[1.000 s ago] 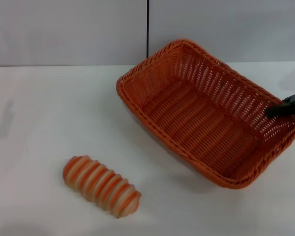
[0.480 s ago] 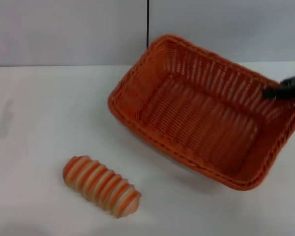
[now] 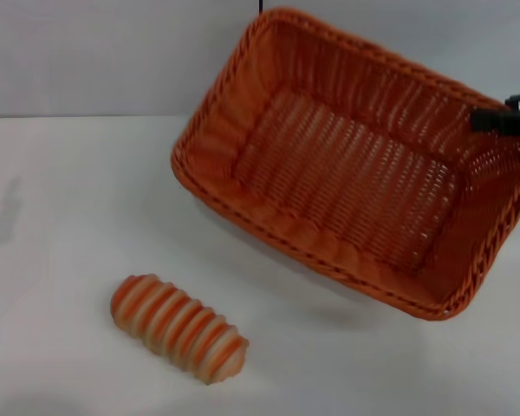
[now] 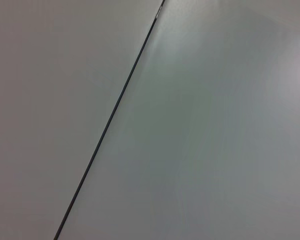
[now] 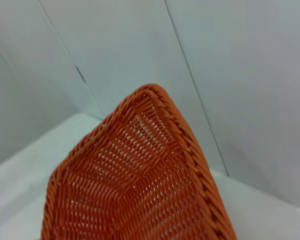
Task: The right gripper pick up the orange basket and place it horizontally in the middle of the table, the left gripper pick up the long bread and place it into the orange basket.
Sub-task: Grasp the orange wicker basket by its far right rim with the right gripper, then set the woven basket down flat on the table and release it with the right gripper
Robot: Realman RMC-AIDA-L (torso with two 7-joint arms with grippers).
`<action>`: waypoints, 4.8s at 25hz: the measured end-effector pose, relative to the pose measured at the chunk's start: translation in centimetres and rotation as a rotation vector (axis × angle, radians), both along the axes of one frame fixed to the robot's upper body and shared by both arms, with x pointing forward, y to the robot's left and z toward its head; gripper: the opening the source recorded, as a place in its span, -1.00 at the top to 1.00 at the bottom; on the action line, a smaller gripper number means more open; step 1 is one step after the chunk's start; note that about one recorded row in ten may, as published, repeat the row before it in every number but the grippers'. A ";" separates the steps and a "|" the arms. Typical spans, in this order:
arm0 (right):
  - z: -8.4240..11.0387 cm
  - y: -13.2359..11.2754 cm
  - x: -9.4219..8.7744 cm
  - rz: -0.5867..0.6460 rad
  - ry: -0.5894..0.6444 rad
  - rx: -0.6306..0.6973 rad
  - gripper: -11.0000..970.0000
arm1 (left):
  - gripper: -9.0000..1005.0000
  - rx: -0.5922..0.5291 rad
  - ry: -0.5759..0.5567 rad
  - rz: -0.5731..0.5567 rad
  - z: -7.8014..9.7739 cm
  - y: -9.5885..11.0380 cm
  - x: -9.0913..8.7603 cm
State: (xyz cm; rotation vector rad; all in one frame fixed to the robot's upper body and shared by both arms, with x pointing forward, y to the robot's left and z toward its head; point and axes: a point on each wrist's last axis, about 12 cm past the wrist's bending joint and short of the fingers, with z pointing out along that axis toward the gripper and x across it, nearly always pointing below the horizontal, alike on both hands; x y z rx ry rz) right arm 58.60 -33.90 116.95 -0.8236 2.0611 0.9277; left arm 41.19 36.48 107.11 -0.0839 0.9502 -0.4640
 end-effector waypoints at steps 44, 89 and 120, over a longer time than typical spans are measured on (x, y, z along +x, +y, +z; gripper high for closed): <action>0.7 1.1 0.6 0.373 -0.082 -0.246 0.63 | -0.19 -0.056 0.038 -0.020 -0.9 -1.1 -0.3; 0.8 4.7 1.0 0.376 -0.307 -0.023 0.63 | -0.18 -0.061 0.060 -0.023 -0.9 -1.5 1.3; -3.3 7.7 -0.2 0.446 -0.211 -0.044 0.63 | -0.18 -0.061 0.070 -0.030 -0.9 -1.7 1.7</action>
